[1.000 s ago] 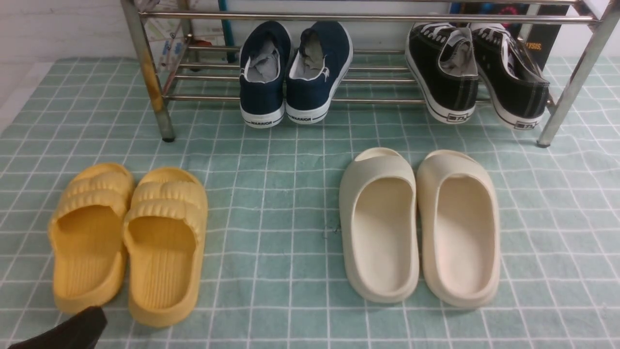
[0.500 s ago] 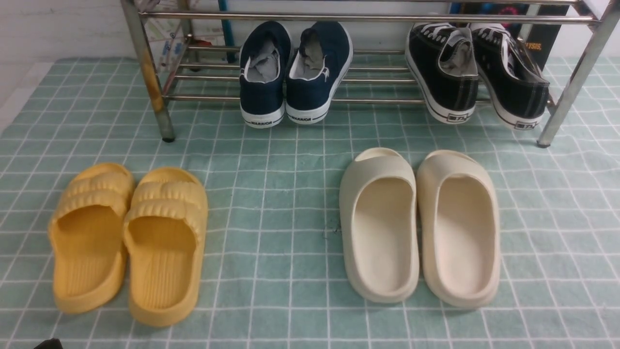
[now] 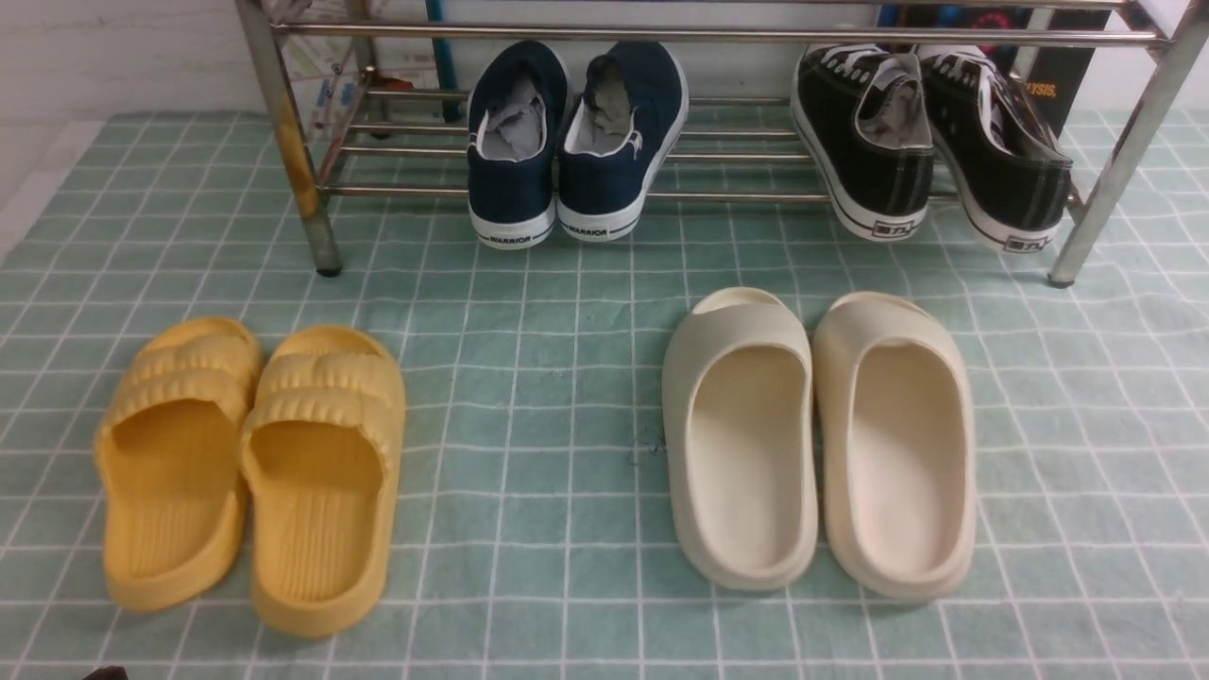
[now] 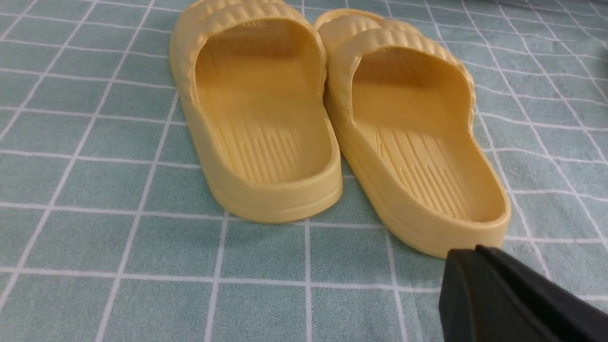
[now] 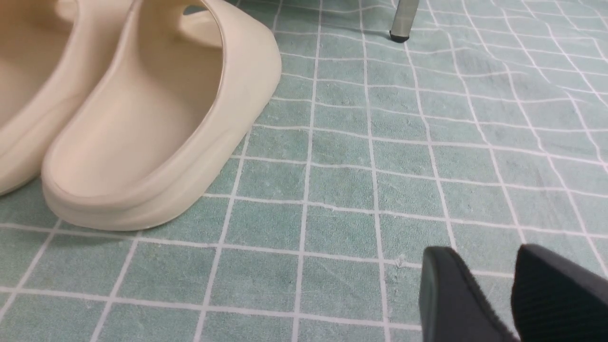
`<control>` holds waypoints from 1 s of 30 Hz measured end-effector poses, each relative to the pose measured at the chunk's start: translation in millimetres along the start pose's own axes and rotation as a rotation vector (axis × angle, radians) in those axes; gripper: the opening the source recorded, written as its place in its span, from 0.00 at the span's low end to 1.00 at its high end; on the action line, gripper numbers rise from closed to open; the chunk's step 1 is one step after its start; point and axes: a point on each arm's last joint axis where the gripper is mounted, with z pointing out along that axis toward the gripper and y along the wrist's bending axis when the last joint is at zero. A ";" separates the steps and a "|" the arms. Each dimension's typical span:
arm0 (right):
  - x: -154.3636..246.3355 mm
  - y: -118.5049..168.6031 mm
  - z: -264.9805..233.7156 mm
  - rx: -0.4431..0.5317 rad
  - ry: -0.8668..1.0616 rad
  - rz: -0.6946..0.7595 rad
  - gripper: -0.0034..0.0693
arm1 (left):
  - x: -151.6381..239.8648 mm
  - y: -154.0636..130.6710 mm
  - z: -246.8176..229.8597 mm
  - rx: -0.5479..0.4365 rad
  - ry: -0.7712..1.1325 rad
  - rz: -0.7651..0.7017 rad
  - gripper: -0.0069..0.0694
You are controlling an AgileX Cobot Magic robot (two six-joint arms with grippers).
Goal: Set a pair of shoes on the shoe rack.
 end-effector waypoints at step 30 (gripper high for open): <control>0.0 0.0 0.0 0.000 0.000 0.000 0.38 | 0.0 0.0 0.0 0.000 0.000 0.000 0.09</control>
